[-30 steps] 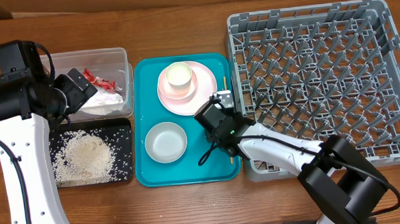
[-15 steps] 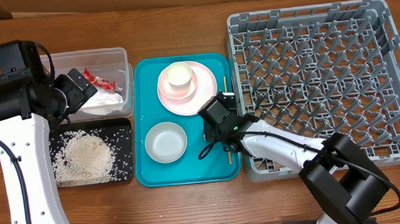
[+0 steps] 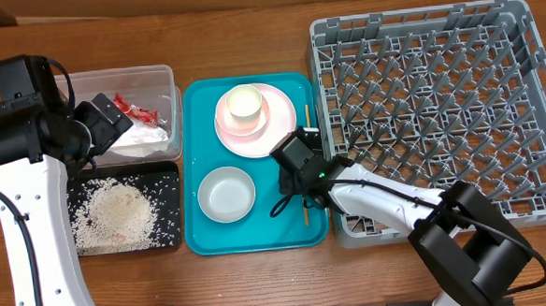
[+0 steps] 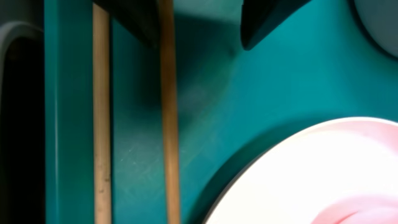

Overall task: Sort waste into correct bins and load items into the dishwasher
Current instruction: 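Move the right gripper to the chopsticks on the teal tray and grasp them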

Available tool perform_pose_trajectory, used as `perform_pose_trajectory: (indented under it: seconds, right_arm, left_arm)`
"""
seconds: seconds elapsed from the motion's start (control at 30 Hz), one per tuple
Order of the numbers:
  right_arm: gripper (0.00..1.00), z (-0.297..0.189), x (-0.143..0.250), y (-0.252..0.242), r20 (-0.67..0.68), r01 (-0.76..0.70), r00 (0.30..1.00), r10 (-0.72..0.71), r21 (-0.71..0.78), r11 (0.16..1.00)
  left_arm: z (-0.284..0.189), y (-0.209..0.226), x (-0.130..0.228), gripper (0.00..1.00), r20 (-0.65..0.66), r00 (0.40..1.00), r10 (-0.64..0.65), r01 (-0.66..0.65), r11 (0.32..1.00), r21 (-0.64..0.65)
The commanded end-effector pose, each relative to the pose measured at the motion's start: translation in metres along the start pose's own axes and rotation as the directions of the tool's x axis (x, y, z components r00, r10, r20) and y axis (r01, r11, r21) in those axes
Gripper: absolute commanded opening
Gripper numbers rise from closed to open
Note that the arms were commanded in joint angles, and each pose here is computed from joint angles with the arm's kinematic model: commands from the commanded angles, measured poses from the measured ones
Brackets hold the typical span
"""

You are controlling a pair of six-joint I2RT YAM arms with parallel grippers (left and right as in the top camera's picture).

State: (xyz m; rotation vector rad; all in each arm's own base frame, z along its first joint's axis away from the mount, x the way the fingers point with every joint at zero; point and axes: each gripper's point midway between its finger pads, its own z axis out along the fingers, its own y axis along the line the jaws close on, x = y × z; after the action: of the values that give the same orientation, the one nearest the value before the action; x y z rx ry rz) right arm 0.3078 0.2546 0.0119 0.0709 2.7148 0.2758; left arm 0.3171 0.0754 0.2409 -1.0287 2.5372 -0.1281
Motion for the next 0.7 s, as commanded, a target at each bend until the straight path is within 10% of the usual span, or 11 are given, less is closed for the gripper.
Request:
perform_pose_trajectory:
  seconds: [0.0, 0.67]
  right_arm:
    - [0.41, 0.0035, -0.0039, -0.0049, 0.015, 0.046, 0.999, -0.046, 0.025, 0.999]
    - [0.24, 0.0066, 0.0032, -0.0023, 0.026, 0.18, 0.983, -0.182, 0.061, 0.982]
  left_arm:
    - [0.0024, 0.0004, 0.0005, 1.0, -0.007, 1.0, -0.005, 0.005, 1.0, -0.001]
    - [0.0024, 0.0004, 0.0005, 1.0, -0.007, 1.0, -0.005, 0.005, 1.0, -0.001]
